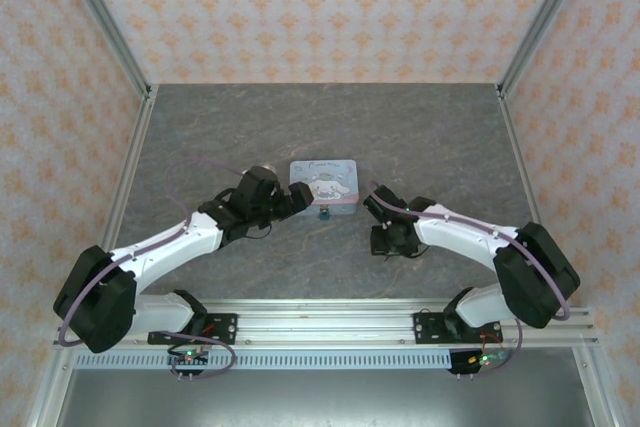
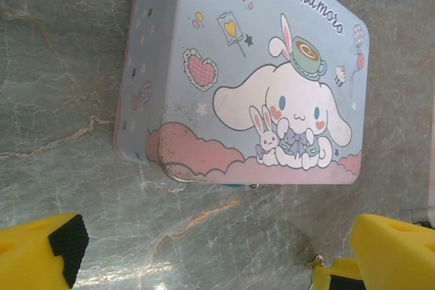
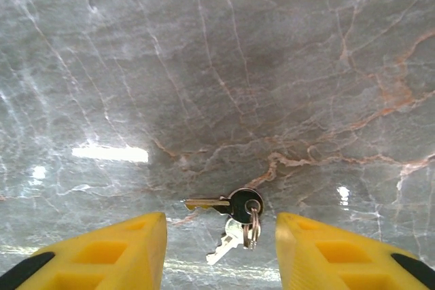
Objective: Unlock a padlock with a key
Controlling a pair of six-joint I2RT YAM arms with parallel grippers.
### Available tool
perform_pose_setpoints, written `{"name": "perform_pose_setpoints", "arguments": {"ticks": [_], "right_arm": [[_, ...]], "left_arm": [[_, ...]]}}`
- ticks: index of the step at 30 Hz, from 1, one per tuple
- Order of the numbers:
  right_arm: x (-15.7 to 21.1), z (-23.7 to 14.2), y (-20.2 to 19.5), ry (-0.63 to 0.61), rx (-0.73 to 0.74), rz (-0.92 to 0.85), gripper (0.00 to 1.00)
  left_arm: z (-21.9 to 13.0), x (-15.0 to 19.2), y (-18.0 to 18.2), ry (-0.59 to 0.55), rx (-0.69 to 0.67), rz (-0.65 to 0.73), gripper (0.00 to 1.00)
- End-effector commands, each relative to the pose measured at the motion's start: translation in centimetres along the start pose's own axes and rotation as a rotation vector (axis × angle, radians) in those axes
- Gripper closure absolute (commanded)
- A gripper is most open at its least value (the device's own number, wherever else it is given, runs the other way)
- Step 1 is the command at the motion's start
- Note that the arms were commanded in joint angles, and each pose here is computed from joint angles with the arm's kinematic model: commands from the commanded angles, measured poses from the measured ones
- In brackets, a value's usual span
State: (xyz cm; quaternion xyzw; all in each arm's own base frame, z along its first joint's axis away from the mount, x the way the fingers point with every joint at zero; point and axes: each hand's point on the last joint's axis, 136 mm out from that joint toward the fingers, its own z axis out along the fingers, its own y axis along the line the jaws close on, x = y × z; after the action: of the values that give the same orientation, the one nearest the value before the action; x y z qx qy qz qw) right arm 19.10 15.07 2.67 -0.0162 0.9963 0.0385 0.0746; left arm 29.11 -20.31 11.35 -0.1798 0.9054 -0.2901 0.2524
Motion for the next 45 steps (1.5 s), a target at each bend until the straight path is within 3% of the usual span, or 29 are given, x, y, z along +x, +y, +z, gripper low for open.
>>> {"name": "perform_pose_setpoints", "arguments": {"ticks": [1,15,19,28,45], "right_arm": [[1.3,0.6,-1.0,0.041,0.046,-0.012,0.55],[1.1,1.9,-1.2,0.090,0.105,-0.063,0.60],[1.2,2.2,-1.0,0.102,0.100,-0.065,0.68],[1.6,2.8,0.0,0.114,0.031,-0.046,0.99],[-1.1,-1.0,5.1,-0.039,-0.280,0.091,1.00]], "left_arm": [[0.2,0.2,-0.3,0.001,0.015,-0.010,0.00],[0.6,0.1,-0.5,-0.001,0.021,-0.023,0.00],[0.5,0.0,-0.5,-0.002,0.022,-0.024,0.00],[0.4,0.0,-0.8,-0.001,0.028,-0.023,0.00],[0.0,0.1,-1.0,0.005,0.047,-0.036,0.00]]}}
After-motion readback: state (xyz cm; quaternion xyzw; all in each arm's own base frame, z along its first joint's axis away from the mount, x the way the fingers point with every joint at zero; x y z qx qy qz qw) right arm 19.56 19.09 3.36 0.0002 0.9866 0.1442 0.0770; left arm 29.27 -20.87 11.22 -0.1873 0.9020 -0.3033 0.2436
